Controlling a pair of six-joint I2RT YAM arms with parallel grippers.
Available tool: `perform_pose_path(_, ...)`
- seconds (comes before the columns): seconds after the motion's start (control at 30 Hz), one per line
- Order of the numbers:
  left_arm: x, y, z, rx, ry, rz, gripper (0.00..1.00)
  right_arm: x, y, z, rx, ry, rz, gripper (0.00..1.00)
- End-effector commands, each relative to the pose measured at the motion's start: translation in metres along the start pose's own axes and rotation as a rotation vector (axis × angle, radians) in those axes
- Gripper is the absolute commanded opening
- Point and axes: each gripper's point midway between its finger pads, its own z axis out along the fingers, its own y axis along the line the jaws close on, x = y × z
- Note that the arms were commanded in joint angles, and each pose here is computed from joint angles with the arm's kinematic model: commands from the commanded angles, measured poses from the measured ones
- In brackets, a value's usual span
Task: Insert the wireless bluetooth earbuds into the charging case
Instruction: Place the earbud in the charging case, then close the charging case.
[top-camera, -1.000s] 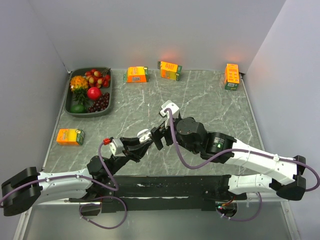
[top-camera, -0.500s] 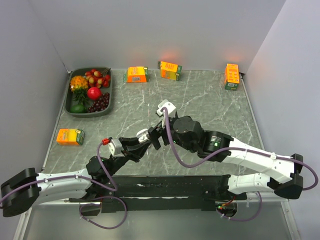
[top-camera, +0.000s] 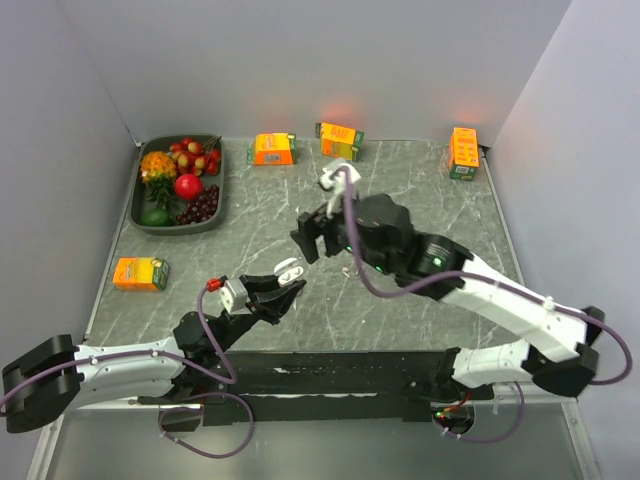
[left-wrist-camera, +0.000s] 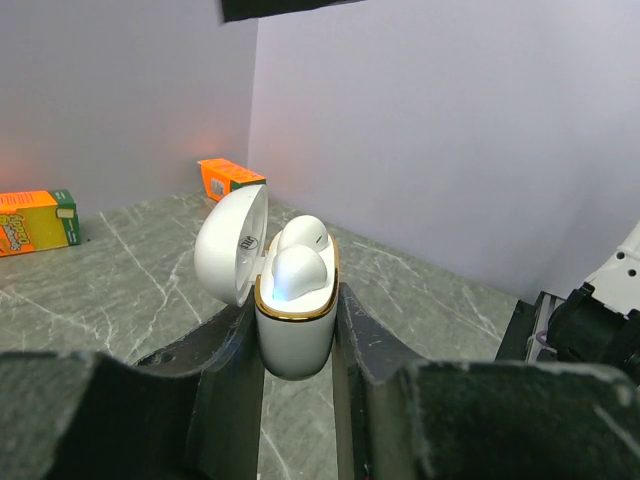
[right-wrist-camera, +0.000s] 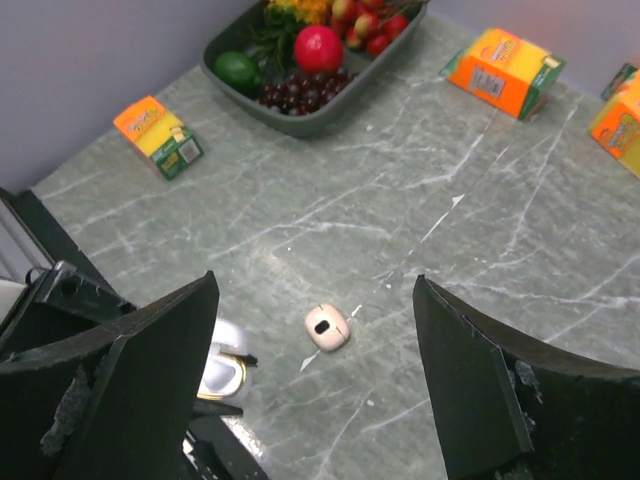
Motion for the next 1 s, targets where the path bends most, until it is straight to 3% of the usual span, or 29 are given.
perform_pose_path(0.0,-0.019,-0.007,0.008,0.029,-0.057,0.003,0.01,0.011,0.013,0.025,-0.051,0.126,-0.042,0.80)
perform_pose_path(0.17,-0.018,-0.006,0.006,0.026,-0.053,0.000,0.01,0.024,0.025,0.040,-0.096,0.216,-0.074,0.61)
perform_pose_path(0.2,-0.018,-0.006,0.006,0.023,-0.052,0.000,0.01,0.026,0.025,0.040,-0.102,0.224,-0.076,0.53)
perform_pose_path(0.37,-0.017,-0.004,0.005,0.012,-0.051,-0.004,0.01,0.032,0.029,0.033,-0.128,0.237,-0.081,0.34)
perform_pose_path(0.97,-0.017,0.002,0.008,-0.019,-0.044,0.001,0.01,0.056,0.048,0.004,-0.210,0.265,-0.095,0.27)
